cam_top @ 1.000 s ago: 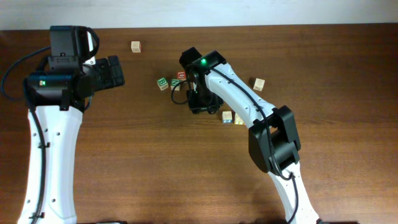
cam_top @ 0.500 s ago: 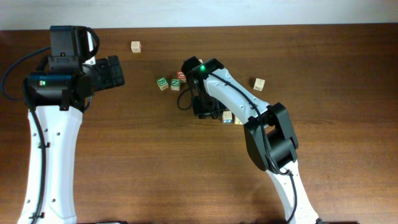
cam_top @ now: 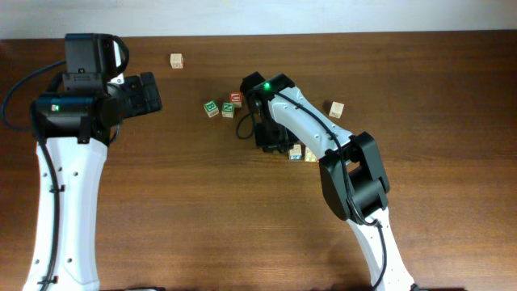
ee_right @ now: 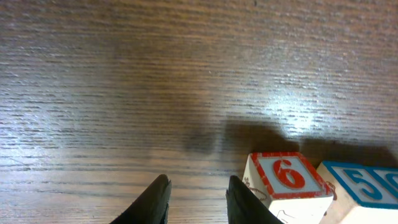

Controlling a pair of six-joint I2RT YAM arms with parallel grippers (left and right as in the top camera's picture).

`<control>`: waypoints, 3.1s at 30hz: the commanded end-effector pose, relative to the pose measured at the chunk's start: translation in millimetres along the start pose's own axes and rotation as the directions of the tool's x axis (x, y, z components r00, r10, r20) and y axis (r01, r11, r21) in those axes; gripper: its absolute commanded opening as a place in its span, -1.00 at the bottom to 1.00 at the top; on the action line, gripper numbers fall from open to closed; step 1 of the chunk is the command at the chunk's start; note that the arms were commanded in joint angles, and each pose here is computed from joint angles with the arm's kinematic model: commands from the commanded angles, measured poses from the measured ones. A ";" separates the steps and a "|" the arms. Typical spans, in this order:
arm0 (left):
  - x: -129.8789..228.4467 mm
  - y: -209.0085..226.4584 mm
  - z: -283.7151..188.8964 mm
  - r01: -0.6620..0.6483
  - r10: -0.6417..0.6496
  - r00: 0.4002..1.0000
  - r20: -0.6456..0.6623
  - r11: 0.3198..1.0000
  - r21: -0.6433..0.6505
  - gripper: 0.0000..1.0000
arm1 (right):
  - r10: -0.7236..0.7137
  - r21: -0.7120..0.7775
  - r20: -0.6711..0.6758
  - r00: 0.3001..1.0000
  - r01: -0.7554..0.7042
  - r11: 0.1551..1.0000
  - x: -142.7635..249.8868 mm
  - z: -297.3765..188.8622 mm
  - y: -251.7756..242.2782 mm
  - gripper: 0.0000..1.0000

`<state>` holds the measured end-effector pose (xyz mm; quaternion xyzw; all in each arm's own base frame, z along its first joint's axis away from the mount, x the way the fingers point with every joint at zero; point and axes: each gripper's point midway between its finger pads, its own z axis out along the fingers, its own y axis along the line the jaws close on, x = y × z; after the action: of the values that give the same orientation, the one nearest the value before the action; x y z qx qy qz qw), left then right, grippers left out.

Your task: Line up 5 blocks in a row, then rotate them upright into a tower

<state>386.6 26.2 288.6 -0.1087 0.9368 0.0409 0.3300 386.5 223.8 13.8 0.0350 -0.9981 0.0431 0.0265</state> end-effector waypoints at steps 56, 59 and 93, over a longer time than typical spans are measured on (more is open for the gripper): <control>-4.7 3.2 -1.0 0.018 -0.018 1.000 0.010 1.000 -0.012 0.98 | 0.304 -0.129 0.281 0.910 -0.279 0.952 -113.1 -98.6 -183.9 -0.25; -4.7 3.2 -1.0 0.018 -0.018 1.000 0.010 1.000 -0.012 0.98 | 0.289 -0.125 0.276 0.917 -0.264 0.956 -118.0 -87.3 -181.9 -0.24; -4.7 3.2 -1.0 0.018 -0.018 1.000 0.010 1.000 -0.012 0.98 | 0.290 -0.112 0.009 0.957 -0.287 0.951 -88.9 10.3 -167.9 -0.48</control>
<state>386.6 26.1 288.5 -0.1086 0.9369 0.0408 0.3298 493.9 56.2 12.6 -0.1067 -0.9941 0.0166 -0.0097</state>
